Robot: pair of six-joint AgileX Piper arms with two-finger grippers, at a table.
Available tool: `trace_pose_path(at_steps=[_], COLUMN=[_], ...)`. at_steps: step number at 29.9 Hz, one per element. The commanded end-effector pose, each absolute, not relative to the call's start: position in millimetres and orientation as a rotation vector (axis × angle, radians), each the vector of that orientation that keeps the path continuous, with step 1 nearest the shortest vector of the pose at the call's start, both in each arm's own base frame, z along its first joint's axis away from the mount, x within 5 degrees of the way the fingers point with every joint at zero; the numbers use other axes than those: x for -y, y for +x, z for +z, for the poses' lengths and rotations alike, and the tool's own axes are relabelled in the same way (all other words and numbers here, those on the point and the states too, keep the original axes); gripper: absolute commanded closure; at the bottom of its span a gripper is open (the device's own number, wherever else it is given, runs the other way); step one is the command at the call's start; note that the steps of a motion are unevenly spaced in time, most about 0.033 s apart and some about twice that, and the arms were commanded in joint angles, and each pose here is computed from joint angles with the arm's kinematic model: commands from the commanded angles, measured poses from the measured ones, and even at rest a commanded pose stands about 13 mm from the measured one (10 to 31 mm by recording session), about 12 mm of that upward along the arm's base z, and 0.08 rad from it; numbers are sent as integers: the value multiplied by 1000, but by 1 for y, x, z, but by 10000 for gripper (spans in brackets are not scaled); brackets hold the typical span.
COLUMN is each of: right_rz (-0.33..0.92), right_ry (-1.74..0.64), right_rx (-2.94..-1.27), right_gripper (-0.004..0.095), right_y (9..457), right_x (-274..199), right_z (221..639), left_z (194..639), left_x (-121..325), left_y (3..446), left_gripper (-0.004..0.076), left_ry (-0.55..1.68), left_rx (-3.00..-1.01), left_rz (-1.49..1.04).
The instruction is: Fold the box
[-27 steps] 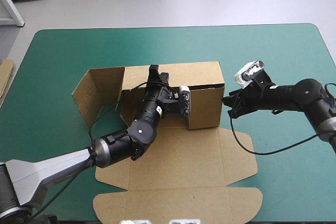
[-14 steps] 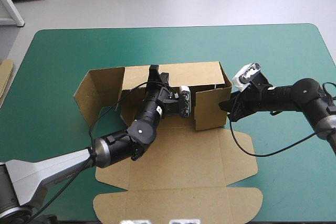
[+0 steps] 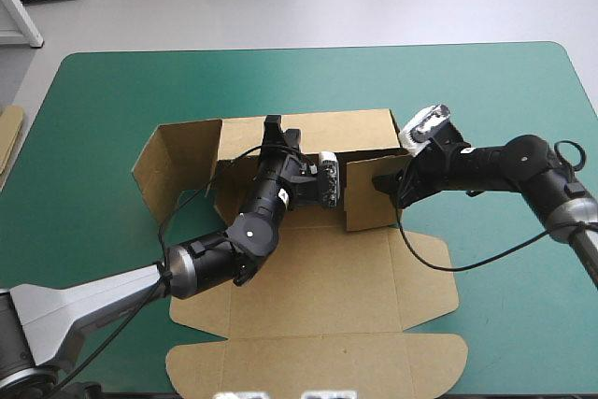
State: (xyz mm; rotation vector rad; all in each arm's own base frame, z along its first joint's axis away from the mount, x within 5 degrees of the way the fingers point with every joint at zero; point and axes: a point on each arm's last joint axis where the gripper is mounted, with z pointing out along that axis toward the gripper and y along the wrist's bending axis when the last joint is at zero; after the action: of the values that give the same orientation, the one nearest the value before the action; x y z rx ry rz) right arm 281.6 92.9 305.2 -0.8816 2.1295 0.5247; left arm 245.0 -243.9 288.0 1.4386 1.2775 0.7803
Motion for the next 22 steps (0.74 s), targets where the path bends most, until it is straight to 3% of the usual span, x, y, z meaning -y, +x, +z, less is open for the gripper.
trace_pose_path(at_steps=[1,8,22], right_rz=[481,462,429], right_ry=[-834,-733,-582], right_rx=[-2072,-2157,-2074], right_gripper=[287,352,399], right_y=[279,277,287], right_x=[-106,-115,-113], right_z=[325,322,330], left_z=[309,309,312], left_x=[241,239,240], left_y=[243,244,244], left_gripper=[732,732,732], left_ry=[1341,1329,1288], left_rx=[-1280,-1287,-1309], left_rz=[772,790,757])
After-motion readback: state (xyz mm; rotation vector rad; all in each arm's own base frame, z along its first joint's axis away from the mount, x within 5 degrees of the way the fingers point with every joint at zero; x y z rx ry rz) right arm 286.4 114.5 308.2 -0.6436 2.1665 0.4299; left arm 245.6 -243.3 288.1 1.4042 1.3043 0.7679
